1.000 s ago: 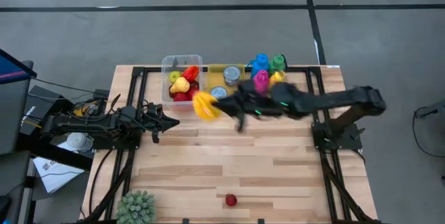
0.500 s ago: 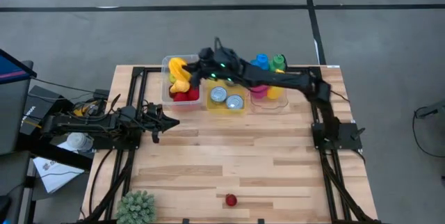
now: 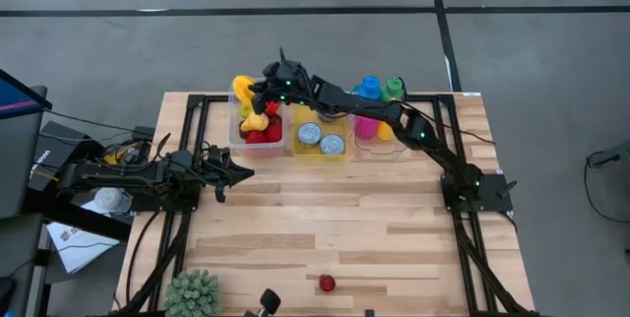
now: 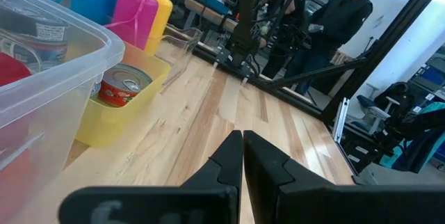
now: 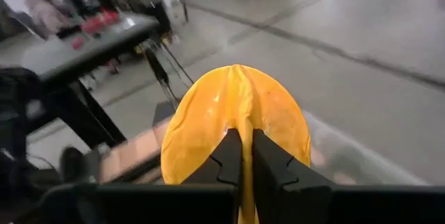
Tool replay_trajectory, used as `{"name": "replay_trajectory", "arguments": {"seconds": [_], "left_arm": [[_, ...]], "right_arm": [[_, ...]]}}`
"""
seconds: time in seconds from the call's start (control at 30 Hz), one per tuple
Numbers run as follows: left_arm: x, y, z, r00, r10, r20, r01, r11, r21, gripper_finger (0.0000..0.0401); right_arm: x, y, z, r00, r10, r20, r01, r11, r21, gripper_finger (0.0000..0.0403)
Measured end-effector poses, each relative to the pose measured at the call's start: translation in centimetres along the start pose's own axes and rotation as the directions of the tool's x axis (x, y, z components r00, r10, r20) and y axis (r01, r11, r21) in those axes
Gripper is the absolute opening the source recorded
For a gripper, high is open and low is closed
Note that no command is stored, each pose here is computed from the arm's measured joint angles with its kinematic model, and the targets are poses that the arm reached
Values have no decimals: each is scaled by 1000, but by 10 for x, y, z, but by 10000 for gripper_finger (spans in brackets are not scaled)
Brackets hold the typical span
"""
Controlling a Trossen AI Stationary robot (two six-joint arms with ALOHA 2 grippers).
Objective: Pick & Place Food Item
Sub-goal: Put the starfruit into the transparent container, then put the pomegranate into the transparent container
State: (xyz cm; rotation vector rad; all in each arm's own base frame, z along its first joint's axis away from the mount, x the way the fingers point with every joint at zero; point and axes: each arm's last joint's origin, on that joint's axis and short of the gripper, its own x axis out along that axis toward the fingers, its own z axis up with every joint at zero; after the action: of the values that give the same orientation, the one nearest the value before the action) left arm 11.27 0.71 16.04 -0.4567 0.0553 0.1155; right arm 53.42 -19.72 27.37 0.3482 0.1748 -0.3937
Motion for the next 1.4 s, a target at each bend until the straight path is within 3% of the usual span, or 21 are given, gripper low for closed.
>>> {"name": "replay_trajectory", "arguments": {"seconds": [0.2,0.57,0.97,1.1,1.23,1.33,1.4], "left_arm": [[0,0,0,1000,0,0,0,1000,0,2],[0,0,0,1000,0,0,0,1000,0,2],[0,0,0,1000,0,0,0,1000,0,2],[0,0,0,1000,0,0,0,1000,0,2],[0,0,0,1000,0,0,0,1000,0,2],[0,0,0,1000,0,0,0,1000,0,2],[0,0,0,1000,0,0,0,1000,0,2]], "right_arm": [[1,-11,-5,997,-53,-51,55,998,26,23],[1,-16,-5,995,-71,-63,68,997,-49,46],[-7,-12,1,994,-39,-105,38,999,-16,244],[-47,18,39,993,-7,-116,-6,994,-110,258],[-134,72,96,990,69,-126,-96,972,-217,254],[-184,114,96,958,121,-259,-189,948,-256,250],[-207,146,79,915,148,-375,-261,927,-271,249]]}}
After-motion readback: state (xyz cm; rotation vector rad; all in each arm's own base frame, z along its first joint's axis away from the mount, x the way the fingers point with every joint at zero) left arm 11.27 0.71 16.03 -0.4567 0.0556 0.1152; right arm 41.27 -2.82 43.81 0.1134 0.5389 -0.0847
